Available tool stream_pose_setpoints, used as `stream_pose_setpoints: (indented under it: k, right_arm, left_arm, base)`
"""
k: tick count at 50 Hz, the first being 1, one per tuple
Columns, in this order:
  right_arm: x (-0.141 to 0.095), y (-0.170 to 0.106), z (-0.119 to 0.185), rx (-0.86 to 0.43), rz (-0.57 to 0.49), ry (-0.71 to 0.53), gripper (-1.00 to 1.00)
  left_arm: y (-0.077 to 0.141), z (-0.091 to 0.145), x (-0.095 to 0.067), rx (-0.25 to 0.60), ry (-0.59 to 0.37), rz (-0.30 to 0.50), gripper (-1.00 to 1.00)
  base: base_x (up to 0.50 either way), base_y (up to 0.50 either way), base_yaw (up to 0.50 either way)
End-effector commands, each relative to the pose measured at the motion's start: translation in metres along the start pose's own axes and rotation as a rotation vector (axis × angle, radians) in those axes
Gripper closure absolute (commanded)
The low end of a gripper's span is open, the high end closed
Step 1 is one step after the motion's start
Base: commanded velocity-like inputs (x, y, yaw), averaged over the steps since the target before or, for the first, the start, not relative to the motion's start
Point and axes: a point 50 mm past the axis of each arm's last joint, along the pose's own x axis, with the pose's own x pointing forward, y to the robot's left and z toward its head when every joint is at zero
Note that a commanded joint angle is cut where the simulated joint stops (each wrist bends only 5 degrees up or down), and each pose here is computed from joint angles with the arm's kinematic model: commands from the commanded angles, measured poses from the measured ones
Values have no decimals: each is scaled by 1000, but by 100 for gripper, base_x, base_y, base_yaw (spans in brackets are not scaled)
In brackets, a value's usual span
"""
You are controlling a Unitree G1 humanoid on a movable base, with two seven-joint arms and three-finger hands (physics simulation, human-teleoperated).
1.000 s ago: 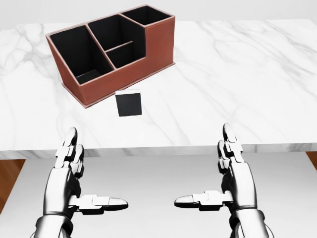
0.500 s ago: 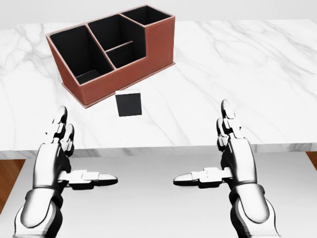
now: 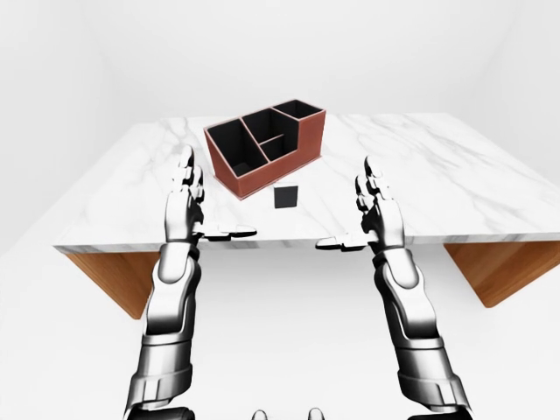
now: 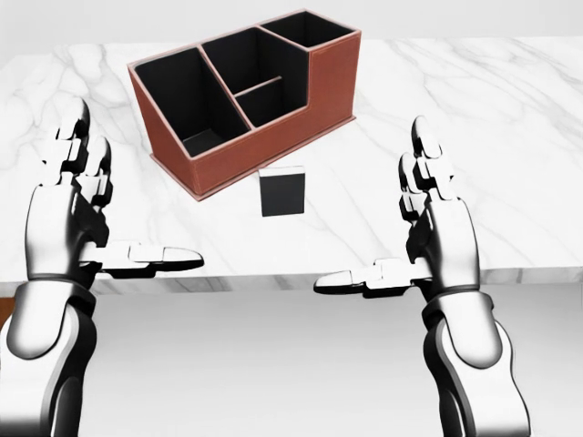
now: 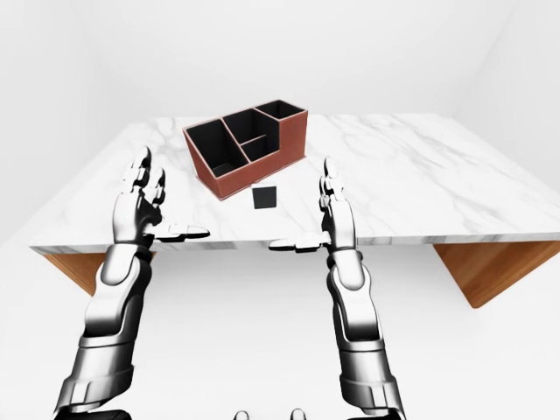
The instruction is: Pick up the book and place it in the left compartment of the caddy.
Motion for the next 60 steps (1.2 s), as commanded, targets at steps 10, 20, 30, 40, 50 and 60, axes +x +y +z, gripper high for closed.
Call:
stream_pose_setpoints:
  k: [10, 20, 30, 40, 50, 60]
  right_arm:
    - [-2, 2, 3, 14, 16, -13, -100]
    - [-1, 2, 3, 29, 14, -16, -100]
    - [-2, 0, 3, 36, 12, -15, -100]
    - [-3, 0, 3, 37, 12, -13, -100]
    - [-4, 1, 3, 32, 15, -17, -100]
    - [-3, 2, 3, 29, 20, -16, -100]
  left_arm:
    - [-2, 10, -6, -13, -47, -2, -100]
    - [-4, 12, -8, -12, -54, -8, -100]
    - [-6, 11, -7, -12, -50, -13, -100]
    - [-5, 9, -7, -13, -44, -12, -100]
    - [-4, 9, -8, -13, -45, -8, -100]
    - [-4, 8, -7, -14, -40, -7, -100]
  base:
    - [16, 50, 0]
    - [38, 40, 0]
    - [50, 12, 0]
    - [50, 2, 0]
    - [50, 0, 0]
    - [50, 16, 0]
